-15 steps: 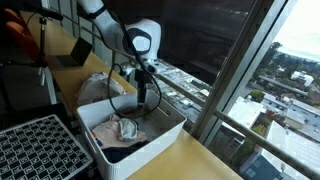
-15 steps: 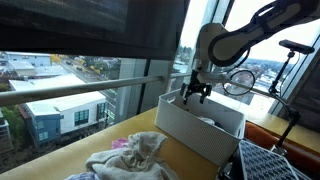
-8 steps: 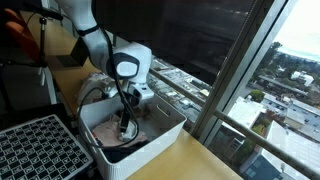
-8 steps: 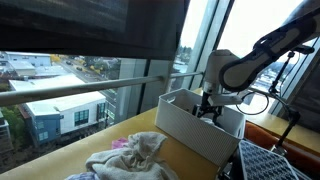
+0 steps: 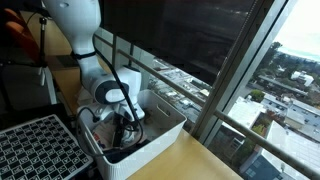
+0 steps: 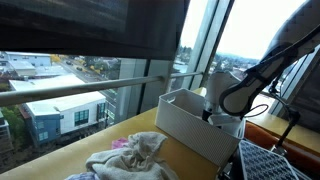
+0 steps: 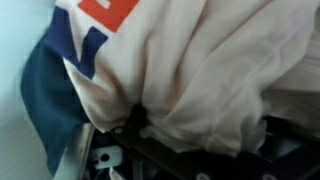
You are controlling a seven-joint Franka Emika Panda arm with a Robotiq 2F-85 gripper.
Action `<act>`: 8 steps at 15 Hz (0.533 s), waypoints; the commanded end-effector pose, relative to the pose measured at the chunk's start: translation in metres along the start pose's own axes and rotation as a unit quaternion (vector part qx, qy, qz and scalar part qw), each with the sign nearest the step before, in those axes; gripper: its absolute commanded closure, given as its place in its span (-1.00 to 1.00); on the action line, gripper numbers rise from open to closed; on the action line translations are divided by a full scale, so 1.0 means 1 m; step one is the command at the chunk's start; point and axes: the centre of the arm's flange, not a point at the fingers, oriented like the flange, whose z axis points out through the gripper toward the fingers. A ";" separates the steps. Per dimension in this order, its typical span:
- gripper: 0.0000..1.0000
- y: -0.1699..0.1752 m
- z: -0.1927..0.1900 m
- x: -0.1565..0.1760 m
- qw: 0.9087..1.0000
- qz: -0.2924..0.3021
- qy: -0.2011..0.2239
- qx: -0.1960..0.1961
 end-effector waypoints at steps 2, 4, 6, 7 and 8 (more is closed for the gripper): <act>-0.47 -0.001 0.047 0.005 1.000 -0.009 -0.001 0.000; -0.39 -0.003 0.038 0.007 1.000 -0.007 0.002 0.005; -0.14 -0.006 0.023 0.010 1.000 -0.007 0.003 0.020; 0.04 -0.008 0.013 0.011 0.999 -0.006 0.003 0.031; 0.17 -0.009 0.006 0.012 0.999 -0.006 0.002 0.040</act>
